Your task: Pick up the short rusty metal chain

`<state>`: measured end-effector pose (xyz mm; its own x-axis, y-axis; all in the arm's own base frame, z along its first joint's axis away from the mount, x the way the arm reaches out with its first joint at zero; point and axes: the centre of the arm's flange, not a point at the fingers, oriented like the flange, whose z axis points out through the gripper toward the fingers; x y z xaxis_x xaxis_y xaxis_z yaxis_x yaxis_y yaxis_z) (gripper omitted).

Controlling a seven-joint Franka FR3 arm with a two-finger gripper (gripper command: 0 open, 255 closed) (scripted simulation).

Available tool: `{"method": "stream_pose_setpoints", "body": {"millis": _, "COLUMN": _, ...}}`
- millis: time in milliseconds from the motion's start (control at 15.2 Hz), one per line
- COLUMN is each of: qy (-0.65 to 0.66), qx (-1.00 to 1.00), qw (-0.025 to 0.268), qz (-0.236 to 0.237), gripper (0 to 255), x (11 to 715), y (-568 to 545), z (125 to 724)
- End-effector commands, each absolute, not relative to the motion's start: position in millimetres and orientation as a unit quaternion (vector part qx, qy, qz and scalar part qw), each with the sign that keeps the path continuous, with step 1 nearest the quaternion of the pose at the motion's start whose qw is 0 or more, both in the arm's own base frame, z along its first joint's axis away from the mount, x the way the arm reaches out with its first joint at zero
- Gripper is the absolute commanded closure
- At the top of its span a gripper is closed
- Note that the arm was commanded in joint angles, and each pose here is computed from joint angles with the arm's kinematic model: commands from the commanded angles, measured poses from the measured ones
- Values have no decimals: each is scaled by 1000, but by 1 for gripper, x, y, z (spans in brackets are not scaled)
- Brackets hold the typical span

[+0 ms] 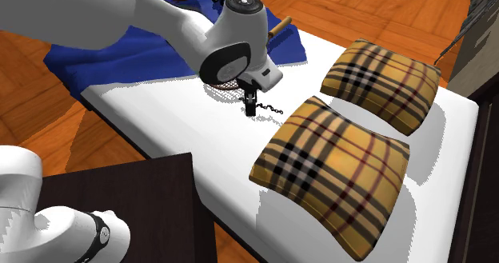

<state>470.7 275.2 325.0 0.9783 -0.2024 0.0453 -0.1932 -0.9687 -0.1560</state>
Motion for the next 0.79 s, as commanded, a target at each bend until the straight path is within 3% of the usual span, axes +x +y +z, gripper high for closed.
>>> {"method": "stream_pose_setpoints", "body": {"millis": 0, "qy": 101, "qx": -991, "qw": 76, "qz": -29, "gripper": 0, "x": 480, "y": 293, "z": 306}}
{"method": "stream_pose_setpoints", "body": {"millis": 726, "qy": 108, "qx": -991, "qw": 79, "qz": -21, "gripper": 0, "x": 529, "y": 379, "z": 216}}
